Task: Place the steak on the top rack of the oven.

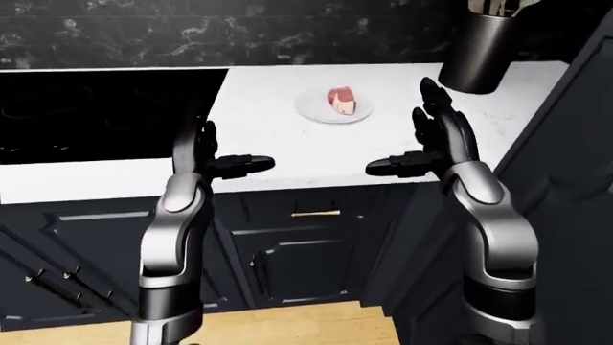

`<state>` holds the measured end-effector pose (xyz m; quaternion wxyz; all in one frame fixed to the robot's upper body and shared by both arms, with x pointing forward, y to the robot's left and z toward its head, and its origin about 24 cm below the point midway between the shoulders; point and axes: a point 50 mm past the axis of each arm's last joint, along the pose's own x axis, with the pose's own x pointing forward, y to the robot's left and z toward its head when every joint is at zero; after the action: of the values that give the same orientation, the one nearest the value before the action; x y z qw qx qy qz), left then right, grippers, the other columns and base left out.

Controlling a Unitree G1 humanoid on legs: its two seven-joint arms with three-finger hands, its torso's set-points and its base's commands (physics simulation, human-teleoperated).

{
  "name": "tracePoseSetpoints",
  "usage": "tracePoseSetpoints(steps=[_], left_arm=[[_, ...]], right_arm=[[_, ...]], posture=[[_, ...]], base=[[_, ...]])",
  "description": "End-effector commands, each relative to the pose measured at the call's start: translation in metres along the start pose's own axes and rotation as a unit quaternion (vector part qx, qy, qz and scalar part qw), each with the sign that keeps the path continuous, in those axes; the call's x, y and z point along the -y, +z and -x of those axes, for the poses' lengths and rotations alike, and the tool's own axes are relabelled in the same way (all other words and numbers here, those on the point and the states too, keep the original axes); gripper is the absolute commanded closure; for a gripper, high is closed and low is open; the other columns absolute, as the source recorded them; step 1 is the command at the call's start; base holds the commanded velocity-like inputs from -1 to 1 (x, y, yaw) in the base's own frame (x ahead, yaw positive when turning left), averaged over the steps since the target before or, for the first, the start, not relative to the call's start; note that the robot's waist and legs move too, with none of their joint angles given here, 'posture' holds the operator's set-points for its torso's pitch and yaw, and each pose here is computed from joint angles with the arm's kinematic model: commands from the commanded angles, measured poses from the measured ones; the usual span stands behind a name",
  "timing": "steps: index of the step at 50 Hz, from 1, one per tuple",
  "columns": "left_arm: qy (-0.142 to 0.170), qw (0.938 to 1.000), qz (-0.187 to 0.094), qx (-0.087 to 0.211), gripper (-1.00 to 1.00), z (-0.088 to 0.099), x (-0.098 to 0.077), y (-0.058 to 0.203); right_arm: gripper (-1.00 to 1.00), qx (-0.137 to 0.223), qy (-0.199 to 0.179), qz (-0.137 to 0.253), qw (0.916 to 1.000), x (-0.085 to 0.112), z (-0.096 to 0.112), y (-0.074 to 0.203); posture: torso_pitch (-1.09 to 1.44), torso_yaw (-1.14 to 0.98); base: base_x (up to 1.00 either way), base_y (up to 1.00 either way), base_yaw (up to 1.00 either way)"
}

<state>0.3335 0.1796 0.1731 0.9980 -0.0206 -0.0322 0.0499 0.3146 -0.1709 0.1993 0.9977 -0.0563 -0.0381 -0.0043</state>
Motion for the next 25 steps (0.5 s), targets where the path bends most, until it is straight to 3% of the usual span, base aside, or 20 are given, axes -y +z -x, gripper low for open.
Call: tracePoseSetpoints(steps=[1, 25], left_arm=[[-0.010, 0.9992, 0.003, 0.039, -1.00, 0.0002, 0.0048, 0.0157], [-0.010, 0.9992, 0.002, 0.039, -1.00, 0.0001, 0.0045, 0.0178]], right_arm=[[-1.00, 0.032, -0.010, 0.004, 0.9994, 0.0041, 0.0012, 0.0138], [-1.00, 0.032, -0.005, 0.007, 0.9995, 0.0024, 0.0003, 0.0149]], posture=[[0.00, 0.00], [0.00, 0.00]], base=[[0.20, -0.20, 0.00], [0.21, -0.21, 0.00]])
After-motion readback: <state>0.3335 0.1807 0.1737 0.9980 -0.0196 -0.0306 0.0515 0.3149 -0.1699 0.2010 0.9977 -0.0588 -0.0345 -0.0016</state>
